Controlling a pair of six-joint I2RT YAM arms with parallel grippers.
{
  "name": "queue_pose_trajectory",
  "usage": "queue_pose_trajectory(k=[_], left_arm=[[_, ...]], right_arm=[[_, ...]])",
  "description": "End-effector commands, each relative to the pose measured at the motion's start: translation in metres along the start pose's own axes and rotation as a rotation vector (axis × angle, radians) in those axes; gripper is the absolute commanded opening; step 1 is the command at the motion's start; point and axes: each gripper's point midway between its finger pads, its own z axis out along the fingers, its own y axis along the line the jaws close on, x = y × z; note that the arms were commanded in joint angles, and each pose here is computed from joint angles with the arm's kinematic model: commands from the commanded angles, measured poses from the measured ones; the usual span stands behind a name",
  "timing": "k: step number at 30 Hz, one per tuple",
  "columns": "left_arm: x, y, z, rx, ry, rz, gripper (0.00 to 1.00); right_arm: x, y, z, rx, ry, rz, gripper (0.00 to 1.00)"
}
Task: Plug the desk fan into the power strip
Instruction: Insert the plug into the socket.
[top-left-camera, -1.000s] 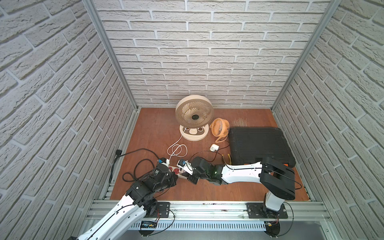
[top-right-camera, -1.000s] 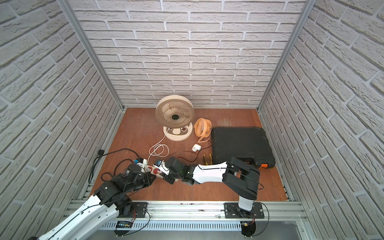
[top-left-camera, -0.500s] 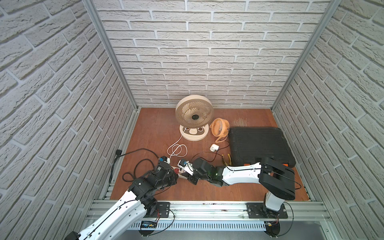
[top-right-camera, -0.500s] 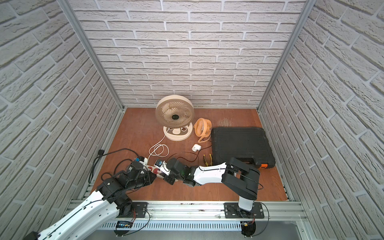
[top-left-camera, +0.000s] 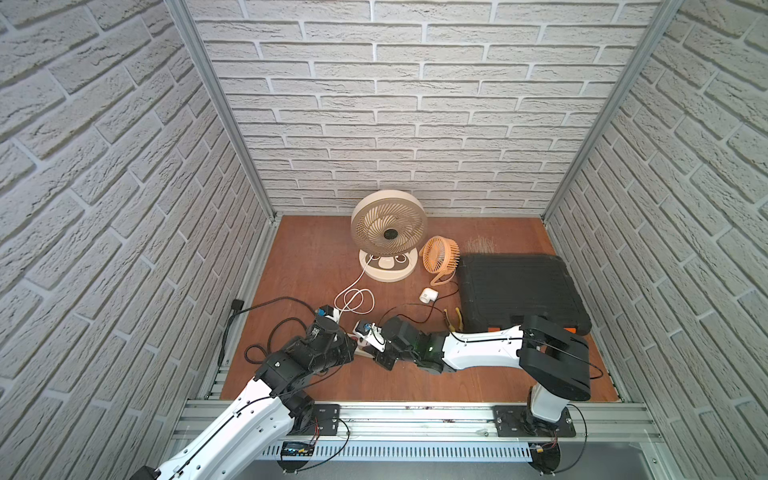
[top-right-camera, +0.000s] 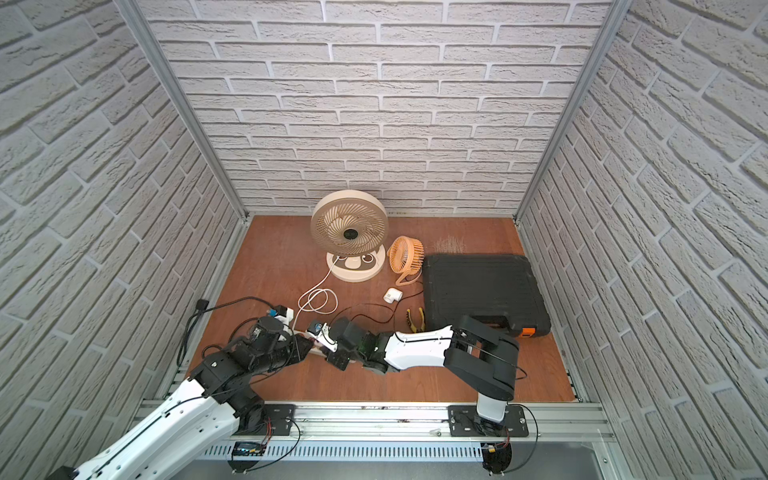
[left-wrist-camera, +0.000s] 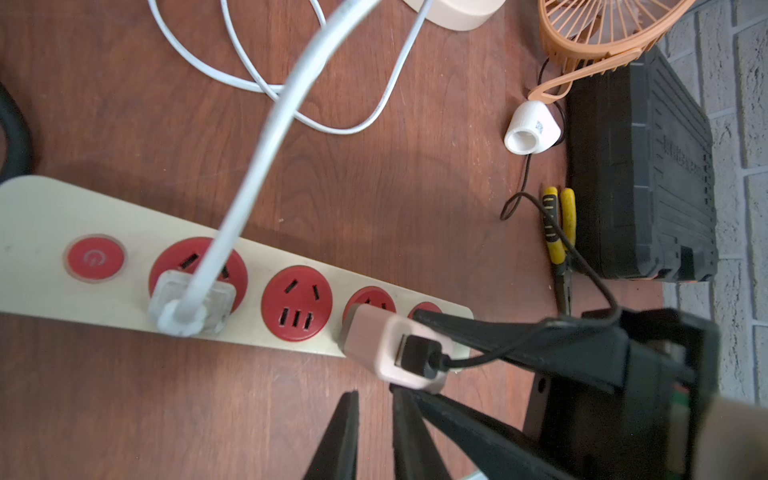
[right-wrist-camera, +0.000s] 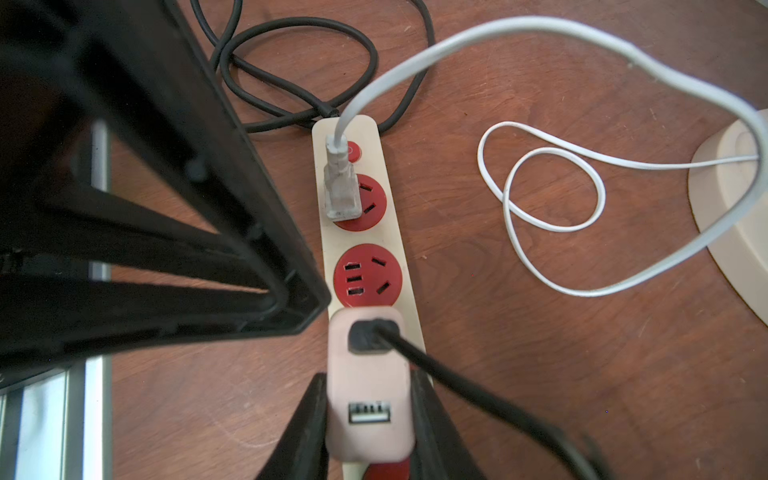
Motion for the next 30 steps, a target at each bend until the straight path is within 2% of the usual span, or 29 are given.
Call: queue_pose_trajectory(k=[1,5,9,15,21,28,30], left_arm=[[-0.009,-0.007,-0.001,0.021,-0.027,0.018,0.2],[-0.01,-0.004,0.0,0.012,-0.025,0.017,0.2],[-0.015,-0.006,-0.006,0.018,-0.038,0.02,0.2],[-0.016,-0.009,-0.005,0.029,-0.033,0.019,0.21],[-0.018,-0.012,-0.005,0.036,-0.032,0.022,0.21],[-0.016,-0.011,-0.003,0.039,-0.027,0.019,0.21],[-0.017,-0.013,-0.003,0.043,-0.027,0.019,0.21]], right_arm=[[0.149,0.006,0.004,-0.014,0.446,0.031,0.03],[0.153,0.006,0.0,-0.01,0.433,0.061,0.03],[0.122,-0.002,-0.014,0.03,0.384,0.051,0.03],[0.079,-0.007,-0.017,0.05,0.342,0.023,0.12],[0.07,-0.004,-0.013,0.034,0.329,0.02,0.19],[0.053,-0.004,-0.021,0.029,0.293,0.018,0.33],[0.049,-0.004,-0.023,0.029,0.284,0.02,0.34]])
